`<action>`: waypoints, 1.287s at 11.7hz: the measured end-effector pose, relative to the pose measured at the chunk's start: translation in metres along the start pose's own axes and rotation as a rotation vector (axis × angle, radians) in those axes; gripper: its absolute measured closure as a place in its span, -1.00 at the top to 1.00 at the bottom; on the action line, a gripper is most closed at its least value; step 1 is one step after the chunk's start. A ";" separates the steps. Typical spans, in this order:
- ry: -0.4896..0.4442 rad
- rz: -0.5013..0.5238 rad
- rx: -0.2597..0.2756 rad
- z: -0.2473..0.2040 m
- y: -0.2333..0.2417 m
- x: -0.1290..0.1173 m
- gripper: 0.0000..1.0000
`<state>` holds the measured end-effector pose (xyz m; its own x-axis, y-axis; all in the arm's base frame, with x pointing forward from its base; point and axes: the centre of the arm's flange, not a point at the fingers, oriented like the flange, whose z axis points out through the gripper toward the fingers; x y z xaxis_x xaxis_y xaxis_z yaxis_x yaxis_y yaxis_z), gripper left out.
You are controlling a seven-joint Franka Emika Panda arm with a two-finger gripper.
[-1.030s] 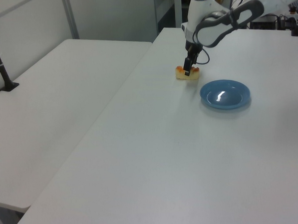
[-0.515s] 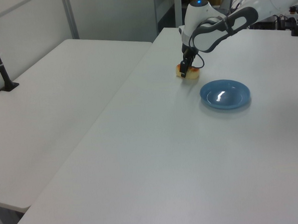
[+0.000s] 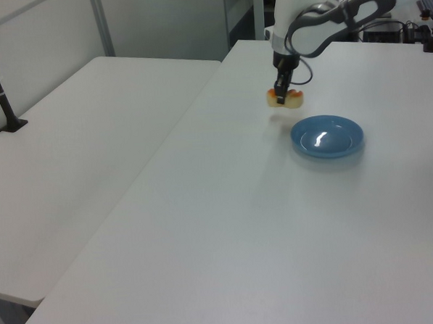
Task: Put the bread on a plate
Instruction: 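Carry the bread over the blue plate and lower it down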
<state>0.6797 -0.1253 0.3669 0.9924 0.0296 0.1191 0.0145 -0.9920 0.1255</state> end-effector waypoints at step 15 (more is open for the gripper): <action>-0.237 -0.224 0.086 -0.005 -0.104 -0.086 0.99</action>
<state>0.5925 -0.0239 0.3490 0.9640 0.2286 -0.1356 0.2356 -0.9711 0.0378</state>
